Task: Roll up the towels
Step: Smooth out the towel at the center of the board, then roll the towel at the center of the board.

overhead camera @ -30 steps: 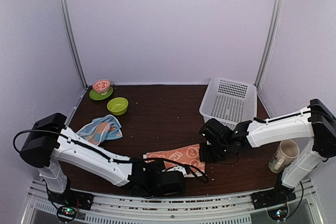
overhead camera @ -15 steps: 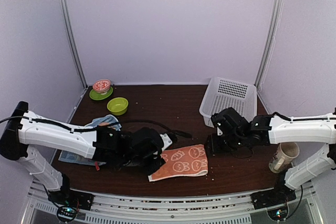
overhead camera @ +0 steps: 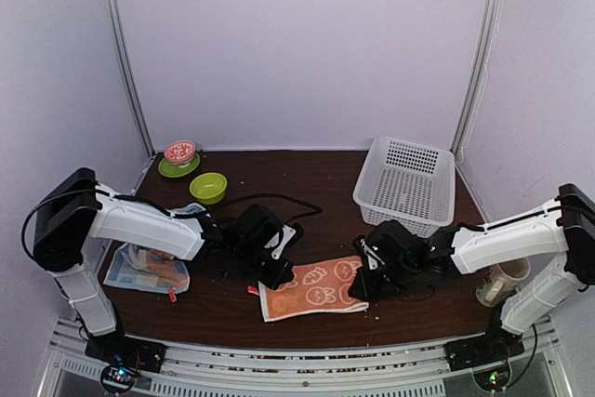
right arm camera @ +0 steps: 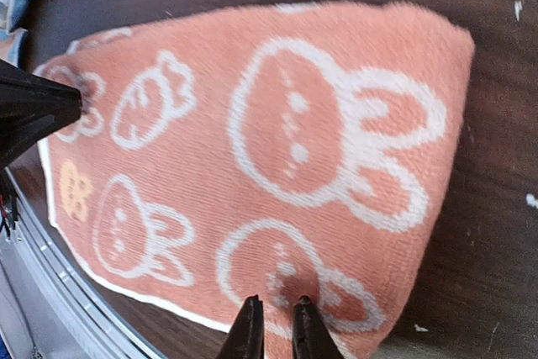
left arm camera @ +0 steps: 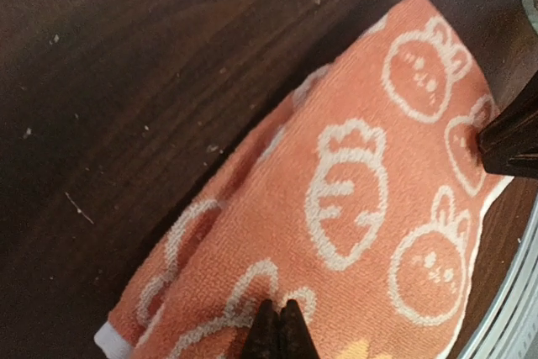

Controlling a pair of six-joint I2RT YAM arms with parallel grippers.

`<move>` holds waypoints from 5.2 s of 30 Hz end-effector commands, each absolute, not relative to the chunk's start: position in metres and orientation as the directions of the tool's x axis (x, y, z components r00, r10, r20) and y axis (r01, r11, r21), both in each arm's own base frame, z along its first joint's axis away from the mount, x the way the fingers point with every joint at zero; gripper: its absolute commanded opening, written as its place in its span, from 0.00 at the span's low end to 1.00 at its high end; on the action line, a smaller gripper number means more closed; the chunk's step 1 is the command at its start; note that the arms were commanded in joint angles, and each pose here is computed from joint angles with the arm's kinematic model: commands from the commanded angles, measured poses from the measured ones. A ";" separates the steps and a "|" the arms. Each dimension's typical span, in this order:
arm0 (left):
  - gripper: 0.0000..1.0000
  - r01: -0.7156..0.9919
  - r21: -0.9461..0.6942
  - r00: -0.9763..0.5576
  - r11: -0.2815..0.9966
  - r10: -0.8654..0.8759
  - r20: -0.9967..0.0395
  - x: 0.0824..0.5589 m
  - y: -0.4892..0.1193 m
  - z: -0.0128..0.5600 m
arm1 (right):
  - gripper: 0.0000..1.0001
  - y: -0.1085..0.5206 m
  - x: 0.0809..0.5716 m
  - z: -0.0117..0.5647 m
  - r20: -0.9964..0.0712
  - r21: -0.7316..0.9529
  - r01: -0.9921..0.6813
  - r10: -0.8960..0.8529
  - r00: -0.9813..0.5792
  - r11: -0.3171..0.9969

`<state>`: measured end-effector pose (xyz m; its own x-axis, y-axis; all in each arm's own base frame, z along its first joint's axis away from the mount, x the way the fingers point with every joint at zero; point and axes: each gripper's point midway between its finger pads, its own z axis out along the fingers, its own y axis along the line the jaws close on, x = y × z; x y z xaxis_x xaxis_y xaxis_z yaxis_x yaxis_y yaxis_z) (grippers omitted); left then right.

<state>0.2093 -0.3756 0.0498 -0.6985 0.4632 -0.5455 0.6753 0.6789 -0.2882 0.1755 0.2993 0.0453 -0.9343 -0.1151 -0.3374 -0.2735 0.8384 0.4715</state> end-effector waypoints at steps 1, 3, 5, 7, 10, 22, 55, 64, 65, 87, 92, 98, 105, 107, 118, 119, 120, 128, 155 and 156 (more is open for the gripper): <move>0.00 0.632 -0.380 -0.749 0.675 0.406 -0.525 0.222 -0.386 0.044 | 0.14 0.279 0.157 0.015 -0.258 0.432 -0.238 -0.134 -0.957 0.870; 0.00 0.600 -0.396 -0.776 0.695 0.383 -0.502 0.230 -0.381 0.035 | 0.14 0.267 0.149 0.002 -0.228 0.398 -0.228 -0.145 -0.963 0.889; 0.00 0.576 -0.400 -0.794 0.713 0.371 -0.483 0.237 -0.376 0.027 | 0.14 0.260 0.144 -0.006 -0.208 0.377 -0.225 -0.154 -0.966 0.899; 0.00 0.560 -0.396 -0.805 0.727 0.366 -0.467 0.244 -0.372 0.021 | 0.14 0.254 0.141 -0.008 -0.201 0.358 -0.227 -0.163 -0.966 0.906; 0.00 0.557 -0.385 -0.806 0.736 0.367 -0.464 0.251 -0.370 0.019 | 0.16 0.254 0.142 0.002 -0.216 0.338 -0.261 -0.195 -0.957 0.904; 0.48 0.617 -0.415 -0.747 0.668 0.330 -0.577 0.250 -0.374 0.100 | 0.36 0.269 0.238 0.115 -0.552 0.371 -0.196 0.046 -0.832 0.908; 0.47 0.619 -0.445 -0.757 0.647 0.343 -0.556 0.212 -0.352 0.115 | 0.43 0.247 0.231 0.104 -0.462 0.438 -0.065 0.163 -0.872 0.897; 0.38 0.622 -0.400 -0.740 0.673 0.338 -0.581 0.240 -0.373 0.106 | 0.43 0.268 0.202 0.074 -0.321 0.659 0.003 0.284 -0.903 0.752; 0.37 0.622 -0.395 -0.741 0.676 0.344 -0.577 0.243 -0.375 0.102 | 0.44 0.271 0.200 0.071 -0.303 0.671 0.007 0.283 -0.910 0.741; 0.03 0.602 -0.438 -0.784 0.667 0.390 -0.483 0.224 -0.380 0.049 | 0.00 0.233 0.198 0.042 -0.362 0.324 -0.061 0.064 -0.930 0.944; 0.00 0.611 -0.501 -0.786 0.613 0.393 -0.477 0.207 -0.407 0.055 | 0.00 0.205 0.205 0.061 -0.382 0.060 -0.188 -0.151 -0.912 0.980; 0.00 0.617 -0.504 -0.777 0.605 0.363 -0.515 0.212 -0.415 0.076 | 0.00 0.189 0.212 0.074 -0.369 -0.102 -0.230 -0.252 -0.895 0.968; 0.00 0.647 -0.525 -0.755 0.553 0.364 -0.546 0.215 -0.431 0.095 | 0.00 0.210 0.219 0.065 -0.373 -0.067 -0.214 -0.223 -0.900 0.975; 0.00 0.649 -0.542 -0.754 0.533 0.362 -0.548 0.214 -0.437 0.097 | 0.00 0.216 0.222 0.059 -0.371 -0.060 -0.203 -0.211 -0.904 0.977; 0.00 0.628 -0.566 -0.777 0.533 0.402 -0.484 0.211 -0.444 0.060 | 0.00 0.259 0.223 0.055 -0.357 0.026 -0.230 -0.206 -0.911 0.973; 0.00 0.626 -0.568 -0.779 0.534 0.404 -0.479 0.210 -0.443 0.057 | 0.00 0.260 0.222 0.053 -0.353 0.030 -0.233 -0.208 -0.912 0.972; 0.00 0.625 -0.569 -0.781 0.535 0.407 -0.475 0.209 -0.443 0.055 | 0.00 0.262 0.221 0.052 -0.349 0.037 -0.237 -0.210 -0.913 0.971; 0.00 0.619 -0.566 -0.785 0.545 0.411 -0.463 0.207 -0.438 0.048 | 0.08 0.282 0.214 0.047 -0.334 0.149 -0.264 -0.203 -0.920 0.953; 0.00 0.625 -0.622 -0.777 0.471 0.306 -0.549 0.229 -0.461 0.119 | 0.53 0.295 0.195 0.024 -0.341 0.421 -0.289 -0.145 -0.929 0.860; 0.00 0.622 -0.631 -0.781 0.464 0.299 -0.549 0.232 -0.466 0.120 | 0.54 0.293 0.192 0.022 -0.341 0.429 -0.291 -0.145 -0.929 0.855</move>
<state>0.2160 -0.4418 0.0823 -0.7958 0.3655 -0.4828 0.6039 0.5370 -0.5890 0.2007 0.3002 0.0332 -0.9221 -0.1591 -0.3528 -0.3007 0.8685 0.3941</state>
